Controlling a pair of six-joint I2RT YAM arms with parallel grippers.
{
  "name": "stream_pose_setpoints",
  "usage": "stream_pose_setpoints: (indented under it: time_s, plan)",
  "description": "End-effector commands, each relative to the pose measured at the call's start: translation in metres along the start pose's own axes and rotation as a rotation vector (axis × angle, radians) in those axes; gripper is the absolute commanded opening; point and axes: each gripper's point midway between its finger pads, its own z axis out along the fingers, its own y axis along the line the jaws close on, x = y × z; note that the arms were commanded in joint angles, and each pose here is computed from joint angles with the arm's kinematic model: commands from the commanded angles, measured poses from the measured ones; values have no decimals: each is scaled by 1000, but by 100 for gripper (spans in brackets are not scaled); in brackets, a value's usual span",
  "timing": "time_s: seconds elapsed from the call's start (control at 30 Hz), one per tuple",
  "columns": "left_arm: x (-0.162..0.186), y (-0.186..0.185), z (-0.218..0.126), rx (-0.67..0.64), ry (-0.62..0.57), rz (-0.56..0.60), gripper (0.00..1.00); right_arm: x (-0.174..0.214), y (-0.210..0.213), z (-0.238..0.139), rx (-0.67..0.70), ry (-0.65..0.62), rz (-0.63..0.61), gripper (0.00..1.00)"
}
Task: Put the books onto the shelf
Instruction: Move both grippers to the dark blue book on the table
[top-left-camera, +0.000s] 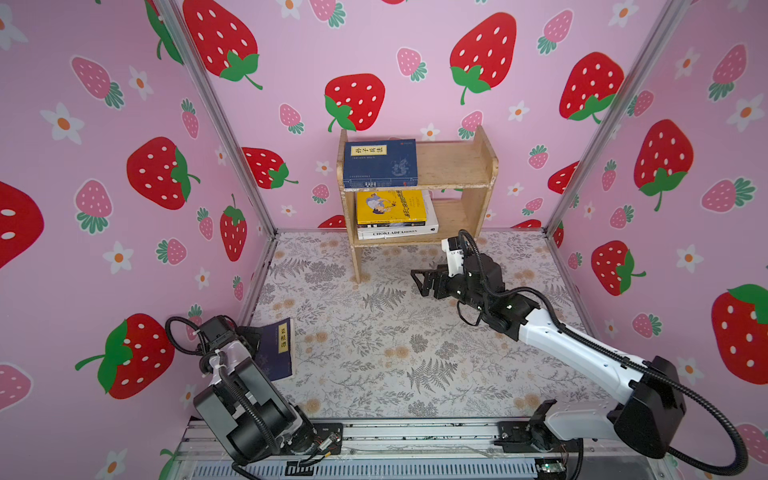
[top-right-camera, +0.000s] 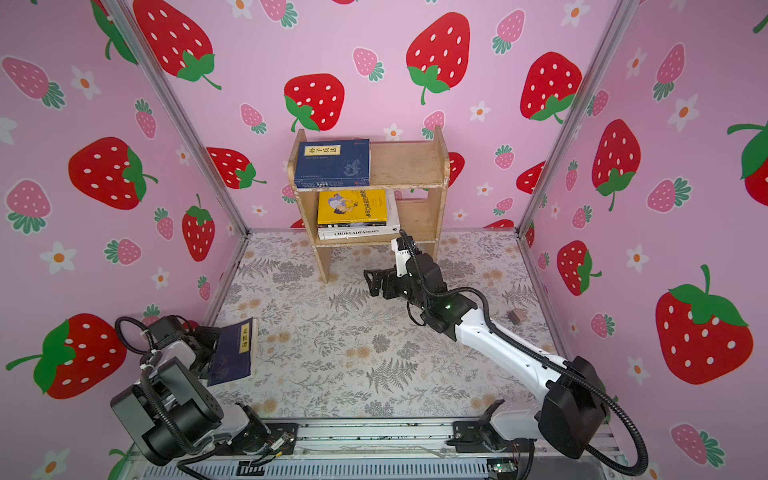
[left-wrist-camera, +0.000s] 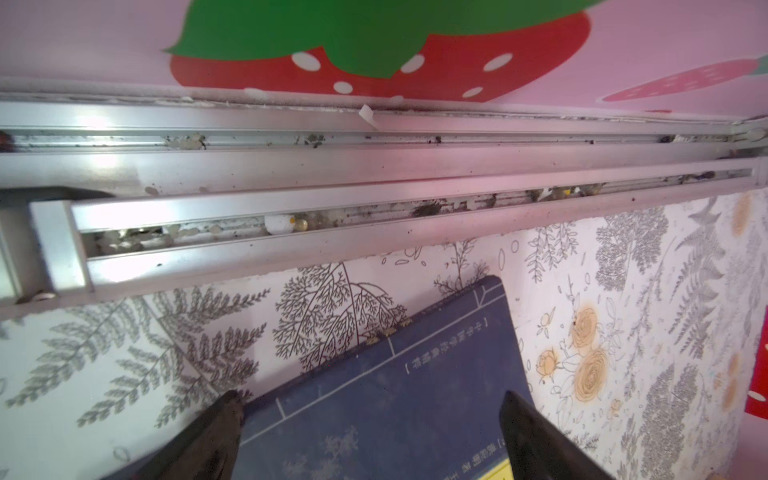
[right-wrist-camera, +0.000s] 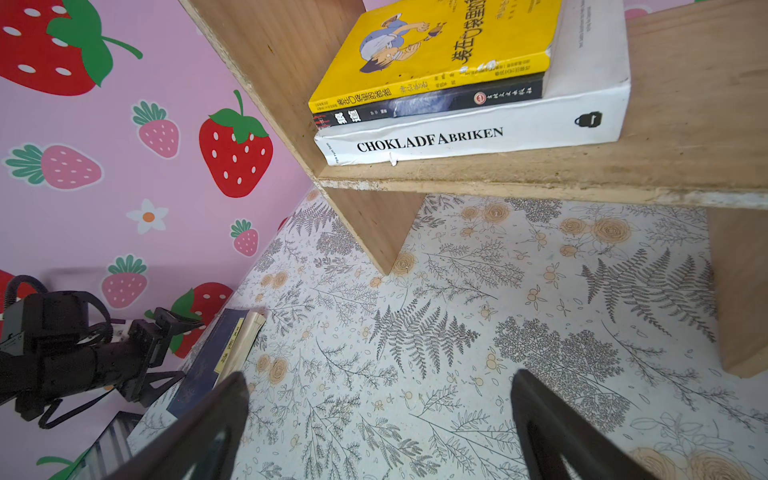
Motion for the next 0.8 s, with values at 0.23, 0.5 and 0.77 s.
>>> stream_pose_setpoints:
  time_s: [0.23,0.5,0.77]
  plan:
    - [43,-10,15,143,216,-32,94,28,0,12,-9,52,46,100]
    - [77,-38,-5,246,275,26,94,62,-12,29,13,121,110,99]
    - [145,-72,-23,298,358,275,95,121,-14,49,7,240,162,96]
